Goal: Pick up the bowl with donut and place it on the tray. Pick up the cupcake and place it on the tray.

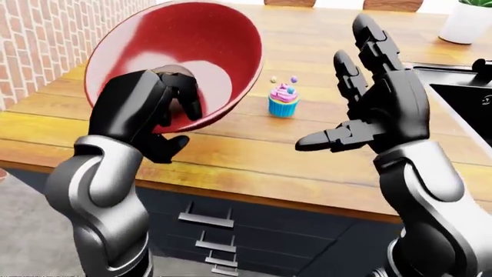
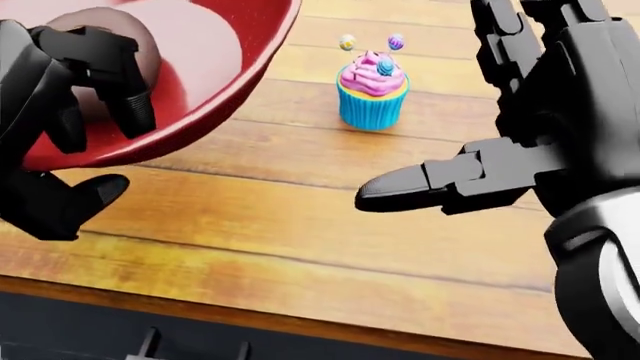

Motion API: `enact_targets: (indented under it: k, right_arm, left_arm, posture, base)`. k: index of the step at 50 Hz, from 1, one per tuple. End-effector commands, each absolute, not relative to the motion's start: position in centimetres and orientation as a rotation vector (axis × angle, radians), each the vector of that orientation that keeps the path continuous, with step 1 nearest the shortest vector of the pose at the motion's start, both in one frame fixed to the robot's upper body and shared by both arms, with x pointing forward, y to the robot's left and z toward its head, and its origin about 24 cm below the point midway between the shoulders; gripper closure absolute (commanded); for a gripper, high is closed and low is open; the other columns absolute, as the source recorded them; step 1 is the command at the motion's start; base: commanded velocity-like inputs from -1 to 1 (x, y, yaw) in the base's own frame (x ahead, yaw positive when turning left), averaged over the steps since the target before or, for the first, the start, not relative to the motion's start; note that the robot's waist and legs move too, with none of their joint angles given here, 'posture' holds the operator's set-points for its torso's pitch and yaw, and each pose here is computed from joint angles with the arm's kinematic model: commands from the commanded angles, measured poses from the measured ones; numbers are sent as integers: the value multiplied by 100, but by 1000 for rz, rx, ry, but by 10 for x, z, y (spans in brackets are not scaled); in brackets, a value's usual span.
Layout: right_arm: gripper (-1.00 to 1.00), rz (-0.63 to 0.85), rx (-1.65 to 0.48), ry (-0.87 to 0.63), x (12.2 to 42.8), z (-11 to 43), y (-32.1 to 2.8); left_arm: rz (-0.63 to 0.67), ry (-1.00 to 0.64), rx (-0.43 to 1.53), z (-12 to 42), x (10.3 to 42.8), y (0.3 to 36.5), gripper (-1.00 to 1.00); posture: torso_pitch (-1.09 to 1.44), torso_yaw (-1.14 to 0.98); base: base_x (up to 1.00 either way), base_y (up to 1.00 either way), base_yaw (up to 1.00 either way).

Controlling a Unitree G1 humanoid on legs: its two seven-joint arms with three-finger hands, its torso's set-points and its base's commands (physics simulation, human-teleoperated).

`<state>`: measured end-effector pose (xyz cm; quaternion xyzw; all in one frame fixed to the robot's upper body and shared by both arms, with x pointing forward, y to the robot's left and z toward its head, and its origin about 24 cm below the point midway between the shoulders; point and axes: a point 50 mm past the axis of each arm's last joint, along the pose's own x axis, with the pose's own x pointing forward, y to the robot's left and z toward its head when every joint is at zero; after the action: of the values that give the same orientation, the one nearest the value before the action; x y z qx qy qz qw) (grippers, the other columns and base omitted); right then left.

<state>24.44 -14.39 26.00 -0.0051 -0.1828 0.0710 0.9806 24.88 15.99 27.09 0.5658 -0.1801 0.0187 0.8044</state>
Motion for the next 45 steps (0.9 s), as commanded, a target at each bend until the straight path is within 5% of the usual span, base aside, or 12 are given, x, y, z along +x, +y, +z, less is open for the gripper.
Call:
enact_targets:
  k: [1, 23, 45]
  right_arm:
    - [-100, 126, -38, -400, 243, 273, -146]
    - [-100, 38, -328, -202, 327, 304, -147]
    - [-100, 48, -494, -69, 360, 278, -131]
  left_arm:
    - [85, -437, 1217, 283, 241, 162, 100]
    - [102, -455, 1228, 293, 222, 174, 100]
    - [117, -442, 1243, 291, 225, 180, 100]
  posture:
    - [0, 0]
    - [0, 0]
    - [0, 0]
  base:
    - [0, 0, 0]
    - [0, 0, 0]
    - [0, 0, 0]
